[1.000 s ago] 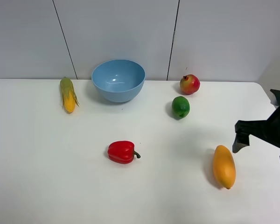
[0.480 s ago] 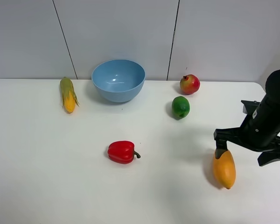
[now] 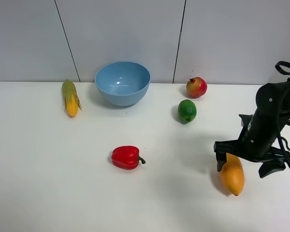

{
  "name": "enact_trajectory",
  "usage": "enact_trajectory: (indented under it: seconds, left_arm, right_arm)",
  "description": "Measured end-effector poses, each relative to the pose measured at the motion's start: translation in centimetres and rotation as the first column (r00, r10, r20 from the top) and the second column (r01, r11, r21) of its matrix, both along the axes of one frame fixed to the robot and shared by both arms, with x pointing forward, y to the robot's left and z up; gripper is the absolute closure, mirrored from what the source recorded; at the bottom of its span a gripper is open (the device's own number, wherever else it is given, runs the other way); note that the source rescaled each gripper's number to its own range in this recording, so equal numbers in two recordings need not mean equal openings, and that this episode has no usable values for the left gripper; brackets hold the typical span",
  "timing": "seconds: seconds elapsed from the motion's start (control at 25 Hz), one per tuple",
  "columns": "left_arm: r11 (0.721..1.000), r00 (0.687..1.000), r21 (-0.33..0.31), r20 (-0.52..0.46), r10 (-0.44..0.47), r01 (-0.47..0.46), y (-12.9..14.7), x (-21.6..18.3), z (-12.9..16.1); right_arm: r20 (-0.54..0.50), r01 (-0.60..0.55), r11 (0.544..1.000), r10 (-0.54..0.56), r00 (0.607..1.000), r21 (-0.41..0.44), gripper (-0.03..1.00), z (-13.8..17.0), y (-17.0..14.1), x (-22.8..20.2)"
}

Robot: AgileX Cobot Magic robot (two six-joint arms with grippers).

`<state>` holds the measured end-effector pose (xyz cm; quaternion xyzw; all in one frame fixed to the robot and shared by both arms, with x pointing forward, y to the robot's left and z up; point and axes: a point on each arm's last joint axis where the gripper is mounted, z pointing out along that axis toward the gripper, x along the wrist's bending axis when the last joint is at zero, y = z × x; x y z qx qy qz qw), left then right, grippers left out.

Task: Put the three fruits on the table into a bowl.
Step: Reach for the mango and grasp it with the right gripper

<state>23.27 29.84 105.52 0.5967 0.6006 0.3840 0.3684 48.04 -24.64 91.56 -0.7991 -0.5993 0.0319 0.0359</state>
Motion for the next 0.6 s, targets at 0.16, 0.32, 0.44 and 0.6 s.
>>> enact_trajectory:
  seconds: [0.16,0.32,0.44,0.6]
  left_arm:
    - [1.000,1.000,0.000,0.000,0.000,0.000,0.0,0.0,0.0]
    - [1.000,1.000,0.000,0.000,0.000,0.000,0.0,0.0,0.0]
    - [1.000,1.000,0.000,0.000,0.000,0.000,0.0,0.0,0.0]
    - [1.000,1.000,0.000,0.000,0.000,0.000,0.0,0.0,0.0]
  right_arm:
    - [-0.030,-0.016,1.000,0.016,0.999,-0.006,-0.03,-1.4,0.5,0.2]
    - [-0.034,-0.014,1.000,0.014,0.999,-0.007,-0.01,-2.3,0.6,0.4]
    - [-0.025,-0.014,1.000,0.014,1.000,-0.005,0.10,-2.4,0.6,0.5]
    - [-0.009,-0.014,1.000,0.014,1.000,-0.003,0.71,-2.4,0.6,0.7]
